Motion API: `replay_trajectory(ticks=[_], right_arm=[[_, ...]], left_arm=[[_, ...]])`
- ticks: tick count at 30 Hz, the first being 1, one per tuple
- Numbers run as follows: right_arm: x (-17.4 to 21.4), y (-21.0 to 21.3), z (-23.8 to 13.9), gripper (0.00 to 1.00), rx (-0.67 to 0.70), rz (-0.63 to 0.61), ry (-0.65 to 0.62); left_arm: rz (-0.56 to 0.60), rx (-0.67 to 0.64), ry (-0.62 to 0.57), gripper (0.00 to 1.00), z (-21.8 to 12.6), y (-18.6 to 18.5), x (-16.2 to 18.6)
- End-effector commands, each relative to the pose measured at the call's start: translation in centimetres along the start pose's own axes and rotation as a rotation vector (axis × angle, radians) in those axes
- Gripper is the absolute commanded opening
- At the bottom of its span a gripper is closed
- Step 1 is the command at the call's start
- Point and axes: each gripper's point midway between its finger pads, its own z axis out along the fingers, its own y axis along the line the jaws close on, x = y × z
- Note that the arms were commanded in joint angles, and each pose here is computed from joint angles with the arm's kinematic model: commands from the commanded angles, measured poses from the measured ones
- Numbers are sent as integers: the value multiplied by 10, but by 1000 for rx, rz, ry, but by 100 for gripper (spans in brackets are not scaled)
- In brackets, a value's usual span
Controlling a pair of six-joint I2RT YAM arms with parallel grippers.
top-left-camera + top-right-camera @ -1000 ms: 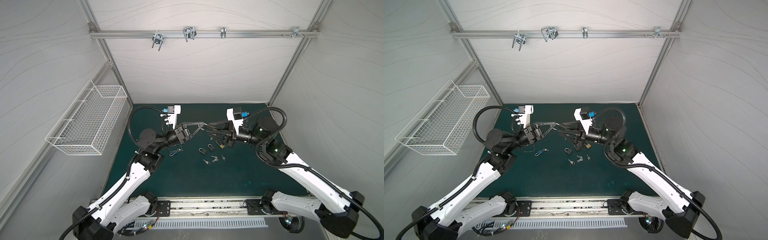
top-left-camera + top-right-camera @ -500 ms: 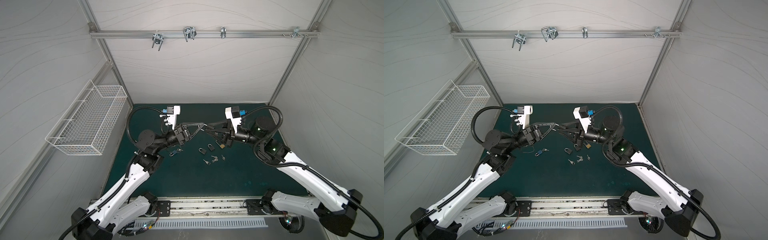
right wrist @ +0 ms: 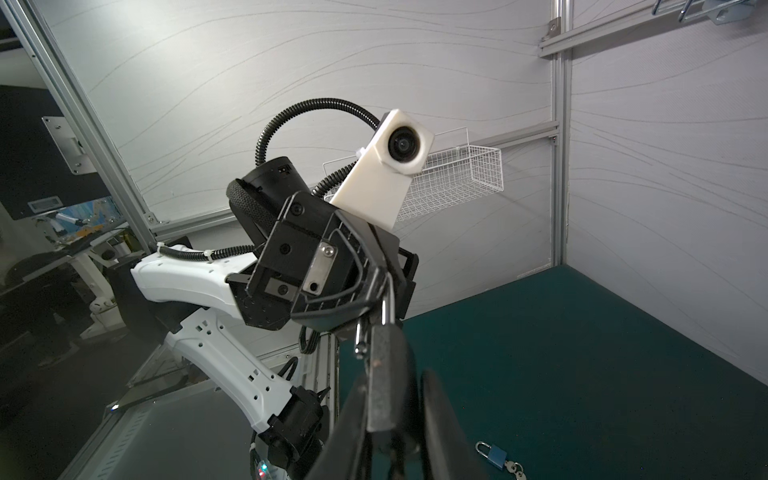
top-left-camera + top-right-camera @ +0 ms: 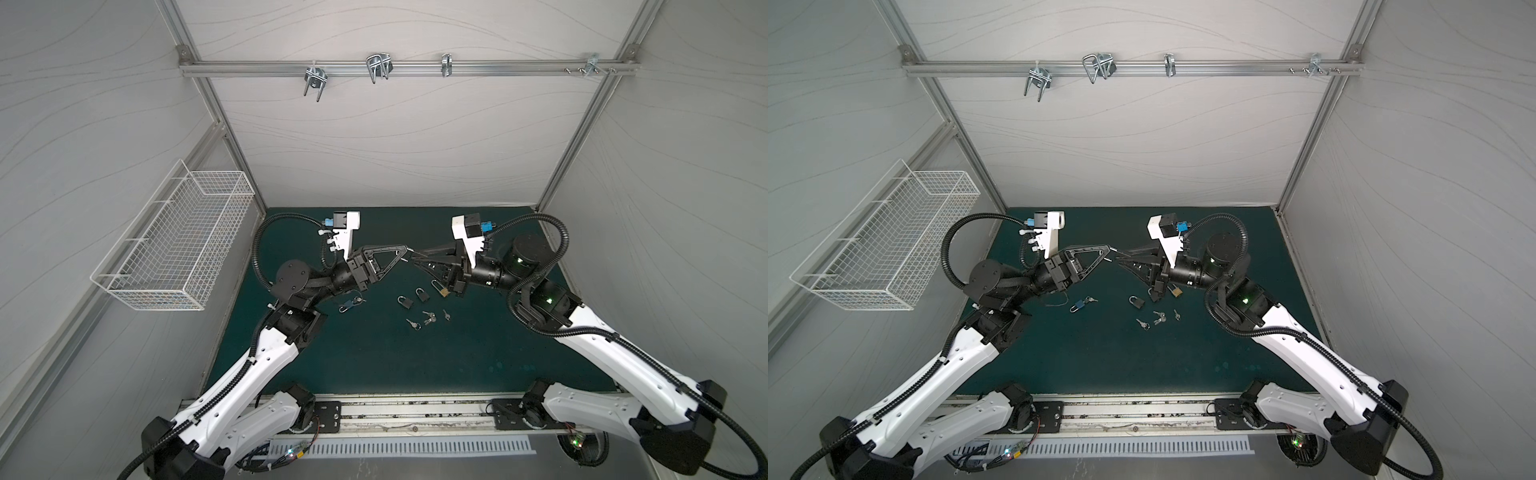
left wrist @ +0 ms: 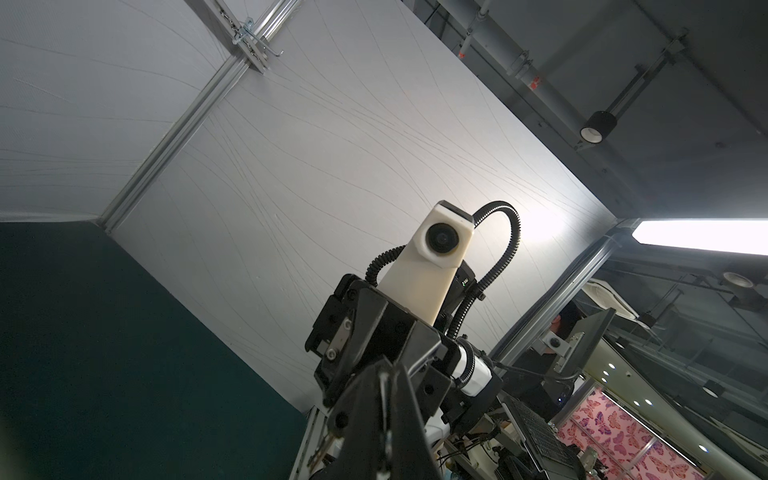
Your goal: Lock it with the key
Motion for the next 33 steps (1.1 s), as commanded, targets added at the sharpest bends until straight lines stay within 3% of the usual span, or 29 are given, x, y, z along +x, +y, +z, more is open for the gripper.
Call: replay_trajectory(ticks=[1, 11, 19, 24, 33], right_arm=[[-12, 8, -7, 15, -12, -16, -41], [-20, 20, -11, 0, -58, 75, -53], [-35, 26, -7, 0, -131, 334, -91], [-42, 29, 0, 0, -192, 431, -100], [-42, 28, 7, 0, -208, 442, -77]], left_arm=[[72, 77, -37, 0, -3, -31, -11], [112, 65, -25, 0, -4, -33, -11], [237, 82, 26, 0, -6, -52, -9], [271, 86, 38, 0, -6, -57, -10], [254, 92, 66, 0, -1, -54, -7]])
